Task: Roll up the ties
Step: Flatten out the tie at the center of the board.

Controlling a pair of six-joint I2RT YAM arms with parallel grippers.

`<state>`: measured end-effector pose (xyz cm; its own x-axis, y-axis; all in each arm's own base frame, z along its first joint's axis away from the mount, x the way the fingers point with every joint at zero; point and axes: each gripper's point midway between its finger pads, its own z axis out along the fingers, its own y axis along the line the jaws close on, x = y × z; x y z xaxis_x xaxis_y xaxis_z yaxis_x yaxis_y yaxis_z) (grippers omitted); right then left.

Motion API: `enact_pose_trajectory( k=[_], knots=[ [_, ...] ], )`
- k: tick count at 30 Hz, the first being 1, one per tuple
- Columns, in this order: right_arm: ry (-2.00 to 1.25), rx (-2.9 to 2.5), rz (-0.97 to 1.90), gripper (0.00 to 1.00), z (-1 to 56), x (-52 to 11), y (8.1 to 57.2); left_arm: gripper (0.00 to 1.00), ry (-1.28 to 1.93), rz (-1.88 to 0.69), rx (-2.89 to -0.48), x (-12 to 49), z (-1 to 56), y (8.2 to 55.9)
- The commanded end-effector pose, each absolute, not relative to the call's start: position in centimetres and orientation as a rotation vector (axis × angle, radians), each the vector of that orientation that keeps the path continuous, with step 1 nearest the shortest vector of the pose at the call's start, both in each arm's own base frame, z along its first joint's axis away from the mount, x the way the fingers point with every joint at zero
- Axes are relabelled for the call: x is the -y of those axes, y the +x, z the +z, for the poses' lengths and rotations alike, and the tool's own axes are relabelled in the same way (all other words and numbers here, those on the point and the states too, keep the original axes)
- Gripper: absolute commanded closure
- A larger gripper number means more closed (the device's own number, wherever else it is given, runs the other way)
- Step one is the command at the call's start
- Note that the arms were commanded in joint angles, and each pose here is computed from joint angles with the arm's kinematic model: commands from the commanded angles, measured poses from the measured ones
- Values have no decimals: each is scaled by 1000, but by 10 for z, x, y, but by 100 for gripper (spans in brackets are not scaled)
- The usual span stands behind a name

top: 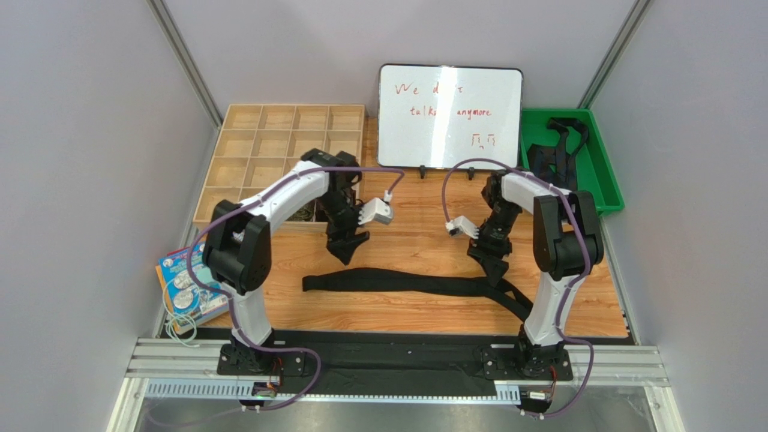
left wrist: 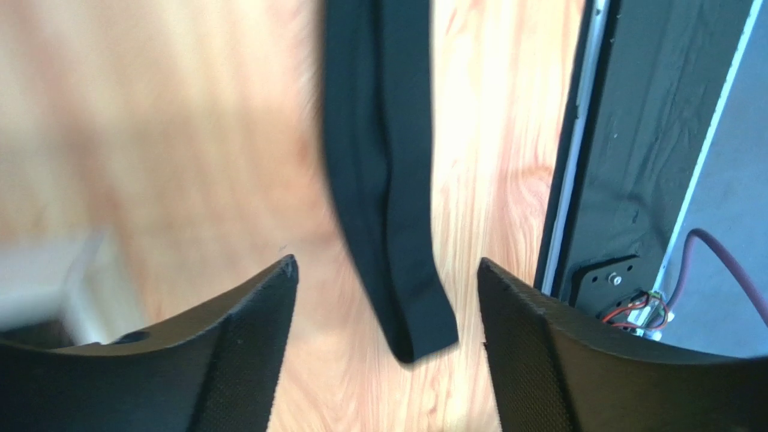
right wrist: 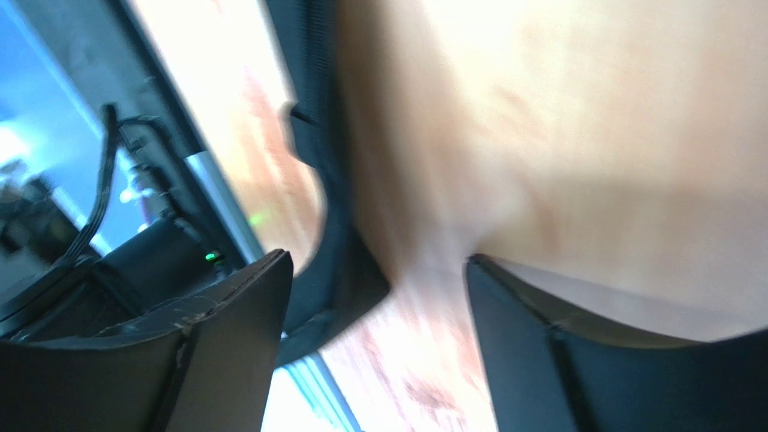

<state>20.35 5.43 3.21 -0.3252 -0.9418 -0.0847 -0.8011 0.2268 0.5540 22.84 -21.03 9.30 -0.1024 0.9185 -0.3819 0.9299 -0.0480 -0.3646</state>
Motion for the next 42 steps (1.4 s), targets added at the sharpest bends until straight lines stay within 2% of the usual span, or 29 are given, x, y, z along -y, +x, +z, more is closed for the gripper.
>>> enact_pose_trajectory(
  k=[1,2,3,5,6,10,16,21,22,24,25,26,27,28,29,32,36,38,39,40,42],
  knots=[
    [1578,2380,-737,21,77,-50,208,17,1987,-849,-2139,183,124,209],
    [1561,2440,-737,21,84,-54,209,16,1977,-762,-2084,175,134,206],
    [1561,2490,-777,20,89,-62,210,1,1964,-727,-2071,170,120,200],
    [1574,2586,-755,19,97,-69,208,1,1907,-560,-1942,166,130,208],
    [1602,2625,-721,19,96,-70,213,0,1909,-536,-1943,159,117,200],
    [1589,2717,-471,15,79,-48,208,1,1869,-324,-1791,149,117,211],
    [1498,2704,-318,15,58,-17,181,0,1966,-190,-1750,143,82,211],
    [1528,2679,-167,18,40,3,182,1,2052,-108,-1751,139,51,215],
    [1516,2673,-179,21,39,6,182,1,2063,-80,-1753,136,49,219],
    [1501,2631,-224,46,36,11,184,6,2102,-68,-1776,133,38,221],
    [1505,2609,-259,76,36,11,185,10,2111,-37,-1778,131,36,225],
    [1490,2552,-321,88,40,12,175,20,2125,-33,-1778,130,34,226],
    [1487,2541,-357,96,46,14,179,27,2149,-46,-1793,128,28,225],
    [1539,2434,-475,100,46,9,171,36,2162,-61,-1808,126,26,223],
    [1468,2343,-604,100,60,11,147,53,2166,-76,-1806,127,27,225],
    [1430,2202,-774,100,70,16,130,72,2159,-134,-1843,122,31,228],
    [1418,2161,-722,98,53,34,137,90,2179,-208,-1852,116,34,222],
    [1390,2198,-670,88,40,40,155,95,2209,-266,-1855,115,33,211],
    [1372,2229,-647,79,37,42,164,95,2227,-287,-1839,116,33,208],
    [1352,2270,-618,58,35,44,173,94,2227,-323,-1843,117,33,203],
    [1335,2389,-577,21,45,46,199,81,2207,-331,-1866,119,34,205]
  ],
)
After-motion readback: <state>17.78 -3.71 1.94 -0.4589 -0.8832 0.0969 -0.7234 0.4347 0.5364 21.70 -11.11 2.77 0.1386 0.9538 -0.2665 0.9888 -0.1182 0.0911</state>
